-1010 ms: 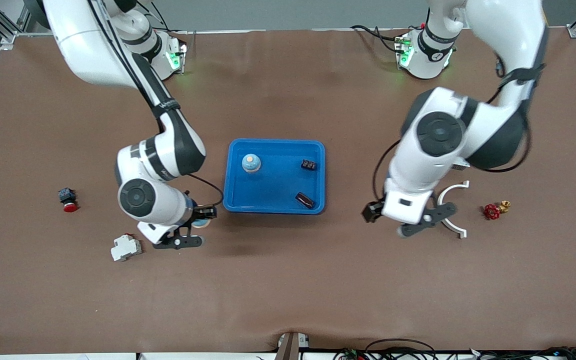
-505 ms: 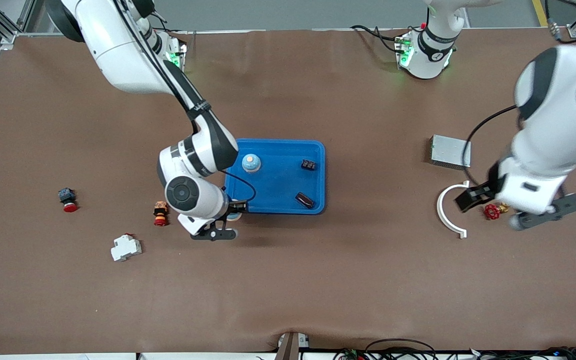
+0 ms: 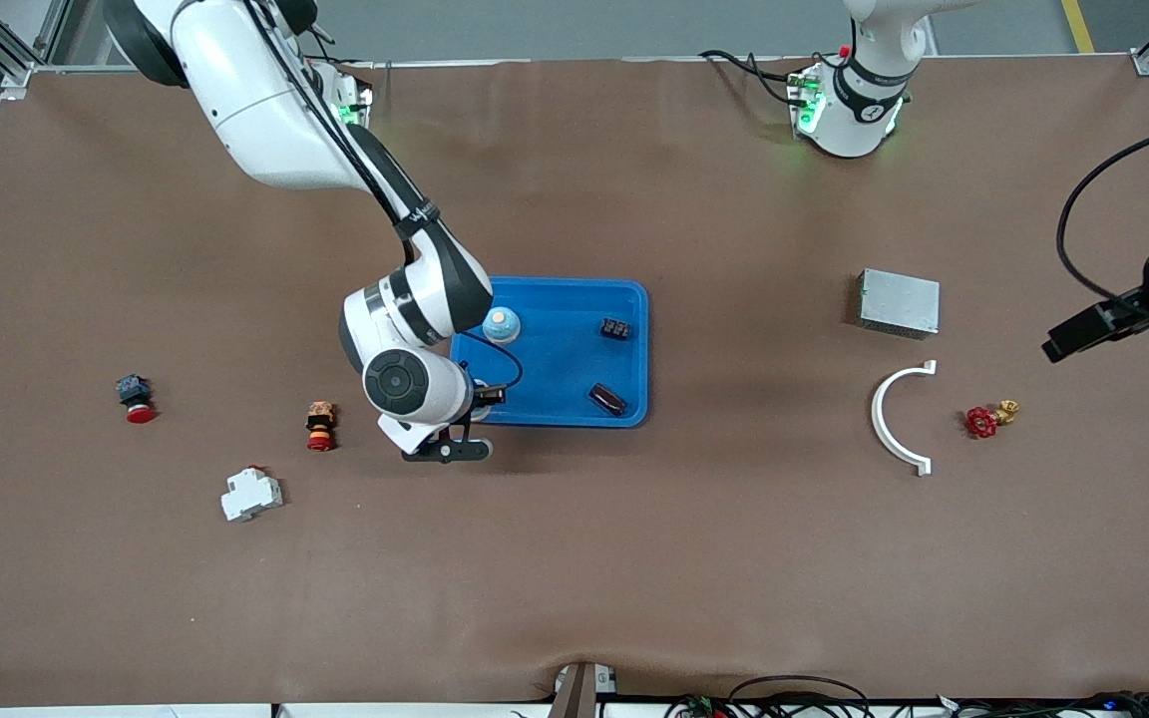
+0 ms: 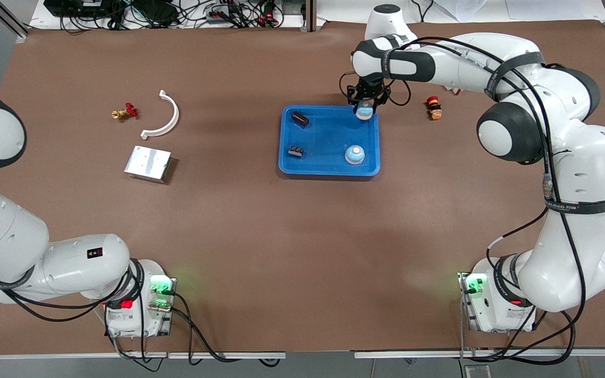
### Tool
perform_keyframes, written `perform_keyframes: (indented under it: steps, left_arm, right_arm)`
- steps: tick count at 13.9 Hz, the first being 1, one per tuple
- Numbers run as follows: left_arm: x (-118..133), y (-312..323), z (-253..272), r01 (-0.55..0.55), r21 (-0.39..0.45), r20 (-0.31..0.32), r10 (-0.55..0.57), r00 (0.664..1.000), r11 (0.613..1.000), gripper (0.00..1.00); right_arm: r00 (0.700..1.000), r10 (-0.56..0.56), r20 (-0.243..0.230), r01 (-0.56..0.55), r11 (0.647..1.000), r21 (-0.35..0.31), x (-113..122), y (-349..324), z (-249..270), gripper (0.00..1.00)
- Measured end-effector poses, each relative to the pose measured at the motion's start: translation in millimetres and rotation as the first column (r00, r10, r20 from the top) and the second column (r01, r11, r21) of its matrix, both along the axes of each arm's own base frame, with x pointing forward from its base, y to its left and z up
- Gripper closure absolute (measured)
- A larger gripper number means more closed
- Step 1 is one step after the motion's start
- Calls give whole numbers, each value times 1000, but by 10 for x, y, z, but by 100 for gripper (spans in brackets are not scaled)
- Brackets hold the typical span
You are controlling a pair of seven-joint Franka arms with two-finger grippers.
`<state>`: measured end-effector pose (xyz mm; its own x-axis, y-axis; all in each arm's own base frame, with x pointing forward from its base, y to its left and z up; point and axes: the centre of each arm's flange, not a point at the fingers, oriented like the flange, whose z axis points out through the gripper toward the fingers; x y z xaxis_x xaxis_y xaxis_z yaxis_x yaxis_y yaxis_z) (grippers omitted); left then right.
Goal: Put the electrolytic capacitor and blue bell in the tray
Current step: 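Return the left gripper to rest while the right gripper moves over the tray, then lower the second bell into the tray and open the right gripper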
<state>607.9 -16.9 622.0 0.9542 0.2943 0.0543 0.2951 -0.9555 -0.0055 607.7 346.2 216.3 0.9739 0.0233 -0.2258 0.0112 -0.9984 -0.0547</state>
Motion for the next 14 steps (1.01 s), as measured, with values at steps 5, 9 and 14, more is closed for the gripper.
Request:
perform_keyframes:
  steps: [5,9,14]
  left_arm:
    - [-282,20,389,131,16,24,-131,991,991,0]
    - [-482,17,444,184,6,18,-184,983,983,0]
    - [-732,-54,429,225,-1,-8,-225,974,974,0]
  right_arm:
    - [1000,-12,-8,12,1000,-15,-212,214,61,34]
    - [1000,-13,-4,13,1000,-17,-305,178,223,34]
    - [1000,-12,0,12,1000,-18,-404,158,143,34]
